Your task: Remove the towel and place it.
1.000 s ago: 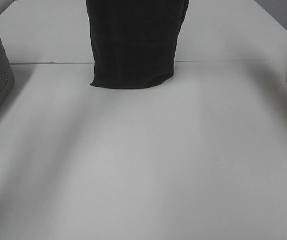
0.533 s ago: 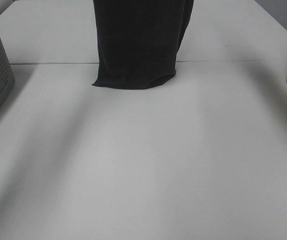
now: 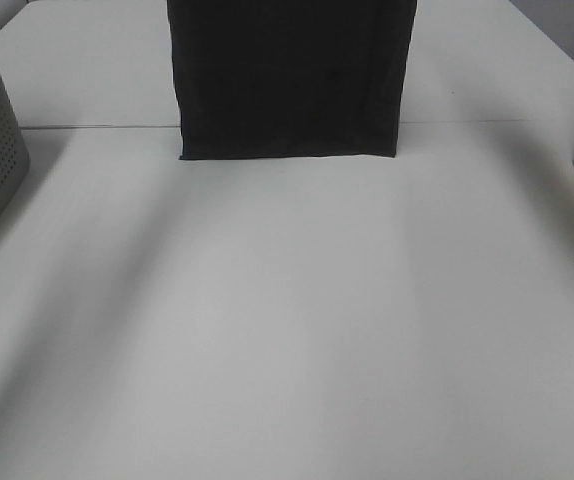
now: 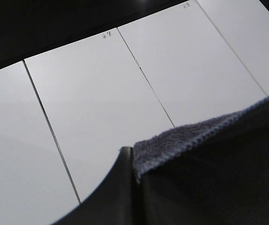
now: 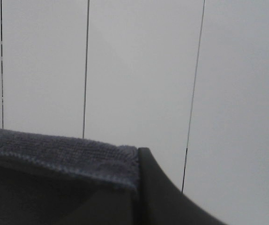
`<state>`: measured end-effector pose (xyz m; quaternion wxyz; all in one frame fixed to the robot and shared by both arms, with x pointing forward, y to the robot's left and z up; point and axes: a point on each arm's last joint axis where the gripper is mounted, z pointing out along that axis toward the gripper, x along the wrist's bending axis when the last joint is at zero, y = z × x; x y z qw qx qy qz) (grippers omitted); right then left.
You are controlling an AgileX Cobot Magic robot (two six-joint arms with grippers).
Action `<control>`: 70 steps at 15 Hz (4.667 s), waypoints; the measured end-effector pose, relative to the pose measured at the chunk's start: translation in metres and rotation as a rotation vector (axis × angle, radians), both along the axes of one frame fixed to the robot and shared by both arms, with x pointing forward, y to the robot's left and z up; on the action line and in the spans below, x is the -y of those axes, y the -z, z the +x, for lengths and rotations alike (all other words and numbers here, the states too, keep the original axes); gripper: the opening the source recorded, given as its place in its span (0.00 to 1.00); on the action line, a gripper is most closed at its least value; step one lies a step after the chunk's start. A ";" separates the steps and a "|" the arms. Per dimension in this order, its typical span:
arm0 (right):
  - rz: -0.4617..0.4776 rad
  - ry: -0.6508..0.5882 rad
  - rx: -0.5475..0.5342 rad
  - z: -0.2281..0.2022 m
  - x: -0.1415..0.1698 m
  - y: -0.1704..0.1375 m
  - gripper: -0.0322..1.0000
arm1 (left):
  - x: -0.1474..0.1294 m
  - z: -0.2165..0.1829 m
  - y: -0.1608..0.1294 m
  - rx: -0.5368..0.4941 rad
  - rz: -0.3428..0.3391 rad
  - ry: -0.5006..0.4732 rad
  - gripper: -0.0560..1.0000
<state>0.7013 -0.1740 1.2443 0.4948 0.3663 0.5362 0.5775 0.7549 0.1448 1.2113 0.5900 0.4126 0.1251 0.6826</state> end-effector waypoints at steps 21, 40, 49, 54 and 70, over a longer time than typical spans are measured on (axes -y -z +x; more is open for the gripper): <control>-0.134 -0.122 -0.913 -0.100 0.013 0.003 0.04 | 0.009 -0.111 -0.033 -1.266 0.088 -0.114 0.05; -0.020 -0.207 -1.343 -0.289 0.047 0.092 0.04 | -0.019 -0.302 0.078 -1.905 0.131 0.126 0.05; 0.134 -0.229 -1.547 -0.341 0.050 0.154 0.04 | -0.035 -0.357 0.133 -2.105 0.089 0.204 0.05; 0.126 -0.193 -1.748 -0.346 0.051 0.203 0.04 | -0.032 -0.364 0.177 -2.288 0.126 0.216 0.05; -0.182 -0.152 -2.335 -0.305 0.048 0.335 0.04 | 0.030 -0.338 0.300 -2.696 0.524 0.096 0.05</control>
